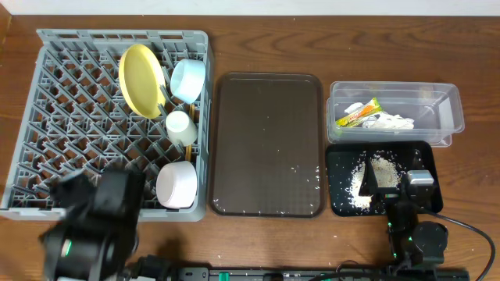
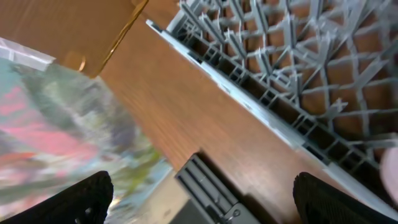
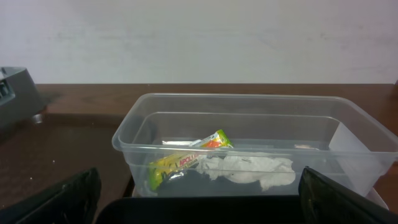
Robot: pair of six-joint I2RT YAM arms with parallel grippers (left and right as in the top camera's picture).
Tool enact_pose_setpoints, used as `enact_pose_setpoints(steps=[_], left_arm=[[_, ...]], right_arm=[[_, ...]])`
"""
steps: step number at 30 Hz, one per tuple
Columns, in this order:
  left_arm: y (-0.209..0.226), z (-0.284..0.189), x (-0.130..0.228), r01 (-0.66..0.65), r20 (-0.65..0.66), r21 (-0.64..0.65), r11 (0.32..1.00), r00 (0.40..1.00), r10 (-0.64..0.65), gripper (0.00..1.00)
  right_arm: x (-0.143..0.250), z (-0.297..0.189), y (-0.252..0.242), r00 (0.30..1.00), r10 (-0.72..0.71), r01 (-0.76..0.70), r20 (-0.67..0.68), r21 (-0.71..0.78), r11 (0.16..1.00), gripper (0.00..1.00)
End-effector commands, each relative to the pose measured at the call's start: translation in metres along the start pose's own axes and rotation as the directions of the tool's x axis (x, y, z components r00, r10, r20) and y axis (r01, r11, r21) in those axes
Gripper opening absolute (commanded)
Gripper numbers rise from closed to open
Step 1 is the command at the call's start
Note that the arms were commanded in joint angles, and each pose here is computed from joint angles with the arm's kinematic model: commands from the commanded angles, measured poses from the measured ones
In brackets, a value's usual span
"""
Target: Sort waste into correct bins and load items into the dishwasher
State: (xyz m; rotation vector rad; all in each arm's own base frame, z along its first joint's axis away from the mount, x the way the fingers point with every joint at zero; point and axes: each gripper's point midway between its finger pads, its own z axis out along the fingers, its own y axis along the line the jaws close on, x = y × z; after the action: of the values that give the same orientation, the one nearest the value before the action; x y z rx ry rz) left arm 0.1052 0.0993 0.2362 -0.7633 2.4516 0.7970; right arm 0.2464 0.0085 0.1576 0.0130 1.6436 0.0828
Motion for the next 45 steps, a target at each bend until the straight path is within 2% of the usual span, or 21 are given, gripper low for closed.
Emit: enact_pose_setpoints(steps=[1,4,7,10,13,14,16,20,25,28,36,45], left_arm=[[0.023,-0.007,0.017,0.036,0.024,0.013,0.999,0.999,-0.036,0.93],[0.031,-0.011,0.016,0.076,0.099,0.054,0.996,0.992,-0.081,0.93],[0.027,-0.019,-0.003,0.197,0.2,0.154,0.968,0.953,-0.226,0.94],[0.008,-0.035,-0.035,0.33,0.262,0.355,0.875,0.863,-0.432,0.94],[-0.014,-0.051,-0.058,0.368,0.253,0.547,0.752,0.783,-0.568,0.94],[-0.027,-0.061,-0.07,0.347,0.245,0.639,0.686,0.754,-0.61,0.93],[-0.043,-0.072,-0.085,0.3,0.249,0.738,0.604,0.711,-0.657,0.93],[-0.064,-0.088,-0.108,0.192,0.257,0.87,0.454,0.609,-0.75,0.94],[-0.077,-0.095,-0.115,0.056,0.272,0.938,0.343,0.495,-0.825,0.94],[-0.083,-0.086,-0.109,0.034,0.275,0.945,0.327,0.462,-0.843,0.94],[-0.106,-0.049,-0.087,0.028,0.275,0.946,0.322,0.456,-0.846,0.94],[-0.138,-0.011,-0.066,0.051,0.26,0.941,0.334,0.521,-0.813,0.94]], right_arm=[[0.0,0.0,0.0,1.0,0.007,-0.007,0.002,-0.003,1.0,0.99],[0.0,0.0,0.0,1.0,0.007,-0.007,0.001,-0.003,1.0,0.99],[0.0,0.0,0.0,1.0,0.007,-0.007,0.001,-0.003,1.0,0.99],[0.0,0.0,0.0,1.0,0.007,-0.007,0.001,-0.003,1.0,0.99],[0.0,0.0,0.0,1.0,0.007,-0.007,0.002,-0.003,1.0,0.99],[0.0,0.0,0.0,1.0,0.007,-0.007,0.002,-0.003,1.0,0.99],[0.0,0.0,0.0,1.0,0.007,-0.007,0.001,-0.003,1.0,0.99],[0.0,0.0,0.0,1.0,0.007,-0.007,0.001,-0.003,1.0,0.99],[0.0,0.0,0.0,1.0,0.007,-0.007,0.002,-0.003,1.0,0.99],[0.0,0.0,0.0,1.0,0.007,-0.007,0.001,-0.003,1.0,0.99],[0.0,0.0,0.0,1.0,0.007,-0.007,0.002,-0.003,1.0,0.99],[0.0,0.0,0.0,1.0,0.007,-0.007,0.001,-0.003,1.0,0.99]])
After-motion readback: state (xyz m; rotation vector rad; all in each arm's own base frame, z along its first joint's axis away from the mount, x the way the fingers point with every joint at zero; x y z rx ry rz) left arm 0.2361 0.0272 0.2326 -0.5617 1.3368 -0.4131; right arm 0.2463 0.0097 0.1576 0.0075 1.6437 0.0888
